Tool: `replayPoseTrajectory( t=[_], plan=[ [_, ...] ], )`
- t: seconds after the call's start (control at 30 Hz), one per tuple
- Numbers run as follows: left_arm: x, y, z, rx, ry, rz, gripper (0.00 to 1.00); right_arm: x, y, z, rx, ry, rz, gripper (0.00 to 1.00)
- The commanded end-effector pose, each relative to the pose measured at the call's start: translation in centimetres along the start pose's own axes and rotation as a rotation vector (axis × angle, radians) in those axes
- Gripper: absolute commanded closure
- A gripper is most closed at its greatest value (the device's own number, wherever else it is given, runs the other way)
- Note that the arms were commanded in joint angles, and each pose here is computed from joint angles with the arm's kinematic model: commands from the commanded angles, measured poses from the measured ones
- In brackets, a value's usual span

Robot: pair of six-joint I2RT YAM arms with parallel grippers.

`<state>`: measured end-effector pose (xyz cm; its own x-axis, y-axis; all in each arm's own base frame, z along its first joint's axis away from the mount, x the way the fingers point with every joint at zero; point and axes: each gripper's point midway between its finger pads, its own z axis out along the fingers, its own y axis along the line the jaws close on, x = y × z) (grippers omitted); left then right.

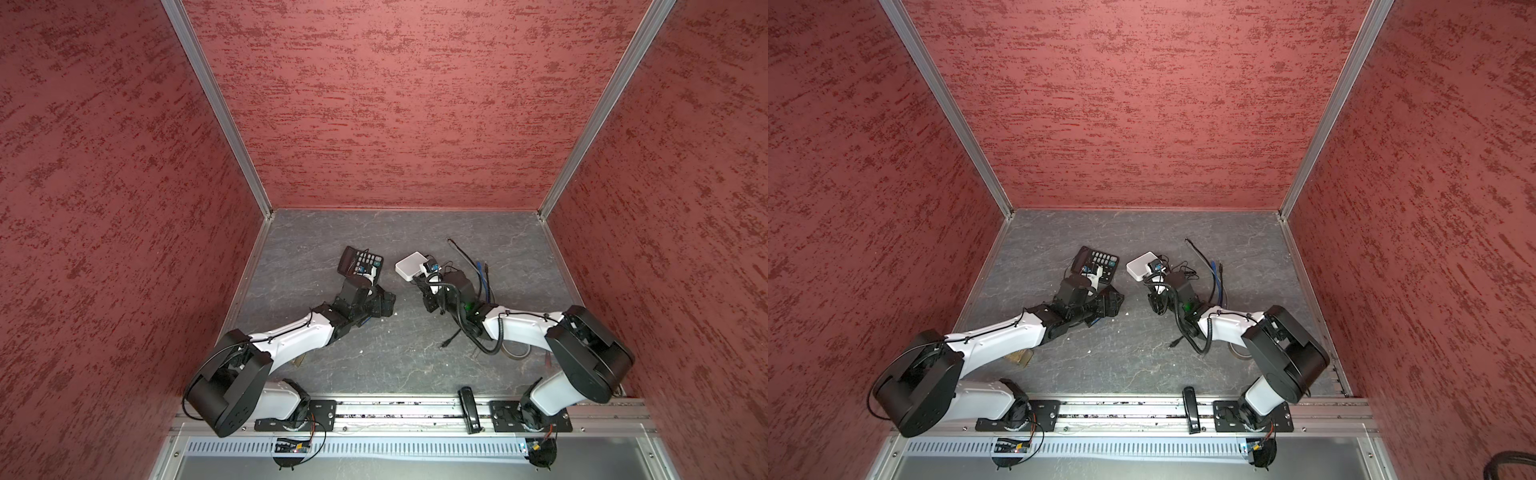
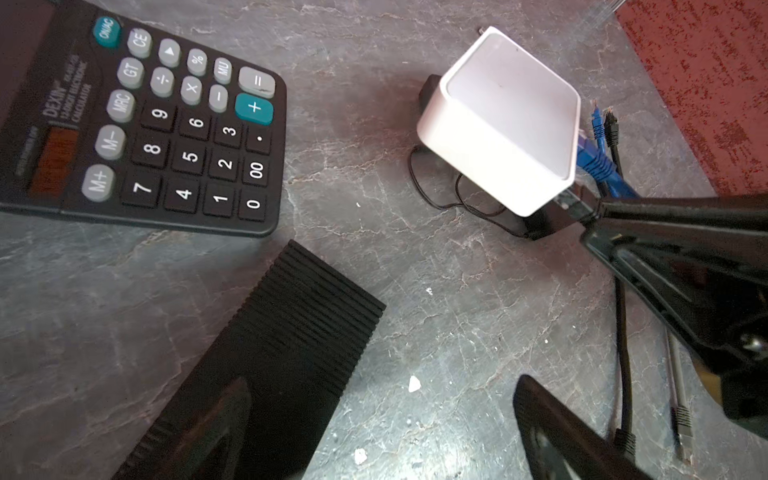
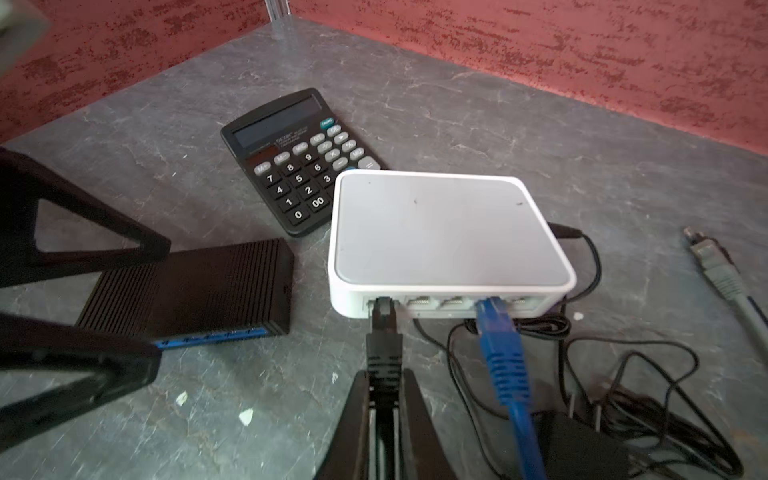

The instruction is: Insert the plug into the switch port

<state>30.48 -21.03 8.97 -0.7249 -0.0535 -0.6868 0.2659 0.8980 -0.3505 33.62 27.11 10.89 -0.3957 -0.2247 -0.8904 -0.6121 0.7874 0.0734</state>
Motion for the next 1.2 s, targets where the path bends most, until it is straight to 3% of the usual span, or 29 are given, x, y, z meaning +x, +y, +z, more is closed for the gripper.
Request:
replayPoseTrajectory(
  t=[0.0, 0.2, 0.4, 0.77, 1.0, 1.17],
  plan=[
    [0.0, 0.4, -0.2, -0.009, -0.011, -0.006, 0.0, 1.1, 1.2, -0.9, -0.078, 0.018, 0.001, 1.0],
    [0.2, 0.6, -0.1, -0.016, -0.01, -0.005, 0.0, 5.1, 2.9, -2.0, -0.154, 0.124, 0.038, 1.0],
    [0.0, 0.7, 0.2, -0.018, -0.009, -0.007, 0.0, 8.3, 3.0, -1.7, -0.134, 0.209, 0.085, 1.0],
    [0.5, 1.0, 0.2, -0.029, 0.002, -0.003, 0.0, 13.1, -0.7, -1.5, 0.084, 0.312, 0.198, 1.0],
    [0.6, 1.2, 0.1, -0.031, 0.0, -0.003, 0.0, 14.2, -3.9, -2.1, 0.225, 0.309, 0.325, 1.0],
    [0.7, 1.3, 0.0, -0.03, -0.003, -0.005, 0.0, 13.6, -5.0, -2.1, 0.244, 0.287, 0.366, 1.0]
  ],
)
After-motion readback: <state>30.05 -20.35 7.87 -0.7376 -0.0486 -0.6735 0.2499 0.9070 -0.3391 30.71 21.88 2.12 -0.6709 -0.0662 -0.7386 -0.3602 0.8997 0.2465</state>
